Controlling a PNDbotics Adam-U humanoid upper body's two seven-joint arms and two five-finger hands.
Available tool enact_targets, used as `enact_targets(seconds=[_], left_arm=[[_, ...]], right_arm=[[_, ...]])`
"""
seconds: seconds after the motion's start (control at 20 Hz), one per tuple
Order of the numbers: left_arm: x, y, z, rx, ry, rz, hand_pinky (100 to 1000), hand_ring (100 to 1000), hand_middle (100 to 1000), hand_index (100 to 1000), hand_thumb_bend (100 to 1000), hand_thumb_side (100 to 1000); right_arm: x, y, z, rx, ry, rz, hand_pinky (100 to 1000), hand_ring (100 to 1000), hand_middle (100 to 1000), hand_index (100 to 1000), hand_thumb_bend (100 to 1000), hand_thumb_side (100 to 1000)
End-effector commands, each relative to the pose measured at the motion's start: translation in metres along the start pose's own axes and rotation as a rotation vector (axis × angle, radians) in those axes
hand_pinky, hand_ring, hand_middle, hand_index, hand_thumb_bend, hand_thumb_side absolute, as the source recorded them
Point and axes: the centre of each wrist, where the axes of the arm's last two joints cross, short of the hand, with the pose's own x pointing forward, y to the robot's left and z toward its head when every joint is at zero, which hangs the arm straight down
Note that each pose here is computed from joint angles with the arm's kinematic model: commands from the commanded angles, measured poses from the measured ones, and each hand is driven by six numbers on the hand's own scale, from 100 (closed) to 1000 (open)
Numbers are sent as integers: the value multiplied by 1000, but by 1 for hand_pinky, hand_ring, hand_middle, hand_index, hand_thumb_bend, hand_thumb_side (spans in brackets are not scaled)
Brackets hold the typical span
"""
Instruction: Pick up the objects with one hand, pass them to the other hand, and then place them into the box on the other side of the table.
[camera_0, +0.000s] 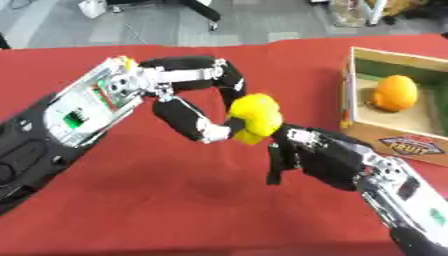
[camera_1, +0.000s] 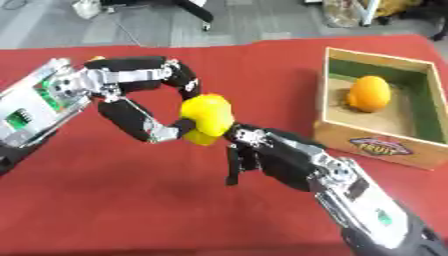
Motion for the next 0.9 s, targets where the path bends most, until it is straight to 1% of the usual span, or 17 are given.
enact_targets(seconds=[0.05, 0.45, 0.65, 0.9], left_arm=[[1, 7, 4, 7, 4, -8, 712, 576, 531, 594, 100, 246], [1, 7, 5, 8, 10, -9, 711, 577, 533, 596, 100, 246], [1, 7, 5, 8, 20, -25, 711, 580, 536, 599, 100, 245], [2, 7, 4, 7, 23, -49, 711, 580, 539, 603, 100, 245]], right_arm=[[11, -1, 2, 45, -44, 26, 564, 427, 355, 1000, 100, 808], [13, -1, 3, 113, -79, 33, 565, 424, 349, 970, 100, 786], [12, -2, 3, 128, -80, 31, 564, 421, 346, 962, 100, 787], [11, -4, 3, 100, -53, 33, 555, 412, 336, 893, 100, 807]])
